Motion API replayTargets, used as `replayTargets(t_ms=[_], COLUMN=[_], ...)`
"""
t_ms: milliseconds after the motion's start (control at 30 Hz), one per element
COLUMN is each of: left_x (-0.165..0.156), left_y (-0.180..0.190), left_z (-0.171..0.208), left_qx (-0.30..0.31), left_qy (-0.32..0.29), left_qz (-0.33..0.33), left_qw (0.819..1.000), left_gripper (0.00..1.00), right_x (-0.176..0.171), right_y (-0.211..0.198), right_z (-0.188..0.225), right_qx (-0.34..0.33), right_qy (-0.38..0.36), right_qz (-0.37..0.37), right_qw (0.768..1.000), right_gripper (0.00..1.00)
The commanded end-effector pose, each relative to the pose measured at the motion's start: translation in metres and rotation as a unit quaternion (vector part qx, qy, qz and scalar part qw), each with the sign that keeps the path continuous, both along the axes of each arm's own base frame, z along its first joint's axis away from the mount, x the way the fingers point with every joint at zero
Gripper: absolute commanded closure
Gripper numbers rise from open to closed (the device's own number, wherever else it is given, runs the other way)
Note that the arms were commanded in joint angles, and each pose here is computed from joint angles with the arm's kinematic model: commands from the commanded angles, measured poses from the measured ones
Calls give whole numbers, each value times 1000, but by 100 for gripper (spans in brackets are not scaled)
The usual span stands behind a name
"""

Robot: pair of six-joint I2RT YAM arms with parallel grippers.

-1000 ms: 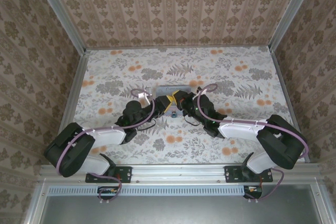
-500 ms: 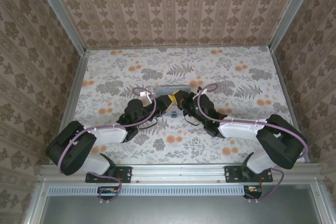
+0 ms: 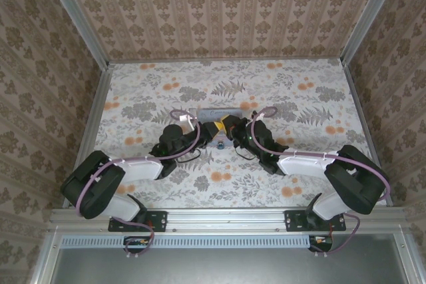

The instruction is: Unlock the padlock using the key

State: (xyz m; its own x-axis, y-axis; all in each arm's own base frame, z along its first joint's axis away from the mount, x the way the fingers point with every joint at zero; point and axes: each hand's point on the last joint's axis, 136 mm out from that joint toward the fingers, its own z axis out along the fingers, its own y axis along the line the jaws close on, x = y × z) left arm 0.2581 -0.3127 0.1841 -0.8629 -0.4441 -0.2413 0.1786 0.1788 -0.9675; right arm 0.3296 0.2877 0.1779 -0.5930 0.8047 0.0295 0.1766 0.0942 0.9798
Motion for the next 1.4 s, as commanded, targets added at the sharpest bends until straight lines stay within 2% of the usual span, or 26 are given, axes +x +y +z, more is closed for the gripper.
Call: replayTargets(t_ms=[0,67,100,267,467,667,833,967,1367], left_x=[8,9,9,3,-14,-29,-38,-40,-35], left_y=[1,6,9,18,26,28,28,28,21], left_z=[23,25,27,33,44,53,52,49,48], left_qx=[-20,-18,-15,17,57,89,91,87,73], left_qy=[-29,-30,-32,-44,-72,-106,-114,-114,-112], left_qz=[-7,-15,-22,-73,-159,-223,-262,-275,-291], left_qw=[999,999,999,996,983,965,954,951,947], left_gripper=[100,100,100,100,100,100,100,100,100], right_x=[-6,-9,-11,-23,-19,-16,-18,-20,-34], right_y=[-7,-22,-31,-69,-82,-58,-39,-26,0], right_z=[5,7,5,1,20,49,64,70,51], right_qx=[2,-13,-27,-72,-107,-153,-146,-126,-111], right_qy=[-7,-9,-5,-5,-71,-178,-234,-249,-252], right_qz=[17,15,13,19,93,206,264,296,342], right_qw=[1000,1000,1000,997,987,950,924,914,899], right_gripper=[57,44,42,40,40,45,49,55,57])
